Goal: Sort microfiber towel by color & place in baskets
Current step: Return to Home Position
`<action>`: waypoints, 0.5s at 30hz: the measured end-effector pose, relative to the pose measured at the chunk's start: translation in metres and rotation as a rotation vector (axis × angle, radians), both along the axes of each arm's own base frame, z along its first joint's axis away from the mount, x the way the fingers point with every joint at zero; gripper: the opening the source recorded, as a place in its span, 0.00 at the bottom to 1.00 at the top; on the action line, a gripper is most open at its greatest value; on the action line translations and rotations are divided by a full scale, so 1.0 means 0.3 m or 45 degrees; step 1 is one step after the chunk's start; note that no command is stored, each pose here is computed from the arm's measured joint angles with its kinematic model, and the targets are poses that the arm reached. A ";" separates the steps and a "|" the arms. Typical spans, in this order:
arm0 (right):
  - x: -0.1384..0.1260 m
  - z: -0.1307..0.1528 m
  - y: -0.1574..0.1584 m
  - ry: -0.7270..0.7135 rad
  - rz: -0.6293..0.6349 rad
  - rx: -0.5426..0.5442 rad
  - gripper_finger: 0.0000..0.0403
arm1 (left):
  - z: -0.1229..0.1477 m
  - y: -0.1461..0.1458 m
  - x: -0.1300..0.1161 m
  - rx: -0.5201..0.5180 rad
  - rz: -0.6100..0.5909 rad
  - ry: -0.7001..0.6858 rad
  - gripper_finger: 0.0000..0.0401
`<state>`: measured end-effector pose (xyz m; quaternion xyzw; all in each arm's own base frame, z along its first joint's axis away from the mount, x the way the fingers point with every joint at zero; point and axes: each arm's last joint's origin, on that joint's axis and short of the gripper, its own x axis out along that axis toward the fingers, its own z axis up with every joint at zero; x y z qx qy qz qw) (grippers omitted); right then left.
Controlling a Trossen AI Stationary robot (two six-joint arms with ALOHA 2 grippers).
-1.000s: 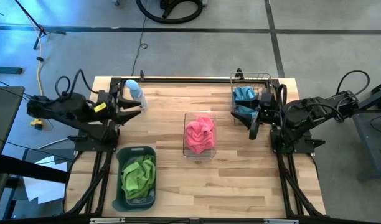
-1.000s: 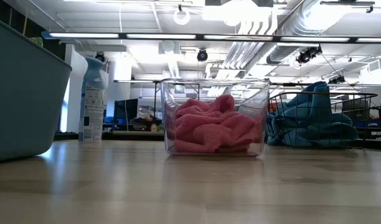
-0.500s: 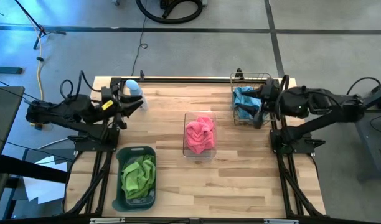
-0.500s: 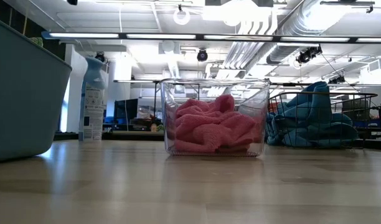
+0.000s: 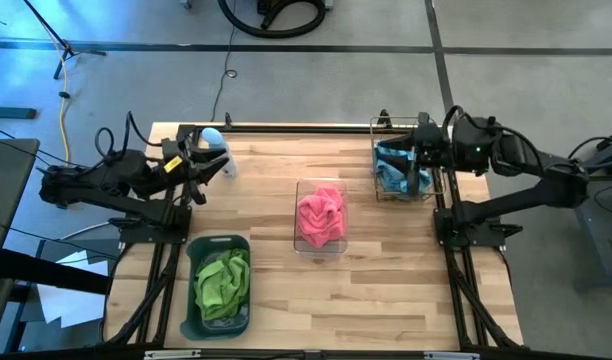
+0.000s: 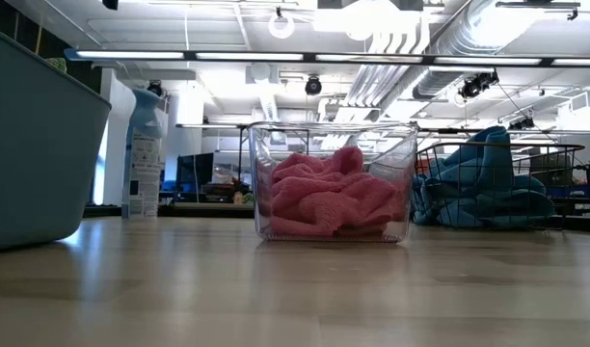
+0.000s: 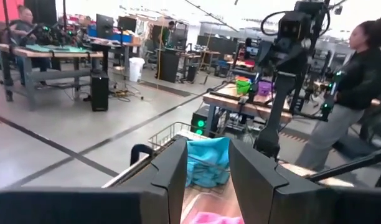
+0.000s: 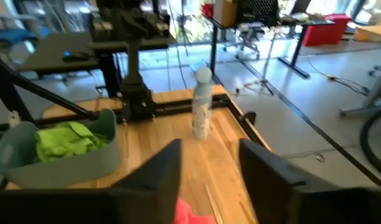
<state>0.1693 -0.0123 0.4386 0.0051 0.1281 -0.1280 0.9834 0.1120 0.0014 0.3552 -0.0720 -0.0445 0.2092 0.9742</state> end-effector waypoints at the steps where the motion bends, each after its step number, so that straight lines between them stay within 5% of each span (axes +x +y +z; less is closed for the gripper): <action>1: 0.003 0.004 -0.004 -0.017 0.012 0.003 0.34 | 0.000 0.002 -0.005 0.015 0.002 0.008 0.26; 5: 0.003 0.002 -0.015 -0.023 0.037 0.069 0.05 | -0.012 0.007 -0.027 0.034 -0.039 0.042 0.23; 15: -0.028 -0.025 -0.002 0.064 -0.006 0.236 0.01 | -0.199 0.016 -0.059 0.003 -0.073 -0.071 0.02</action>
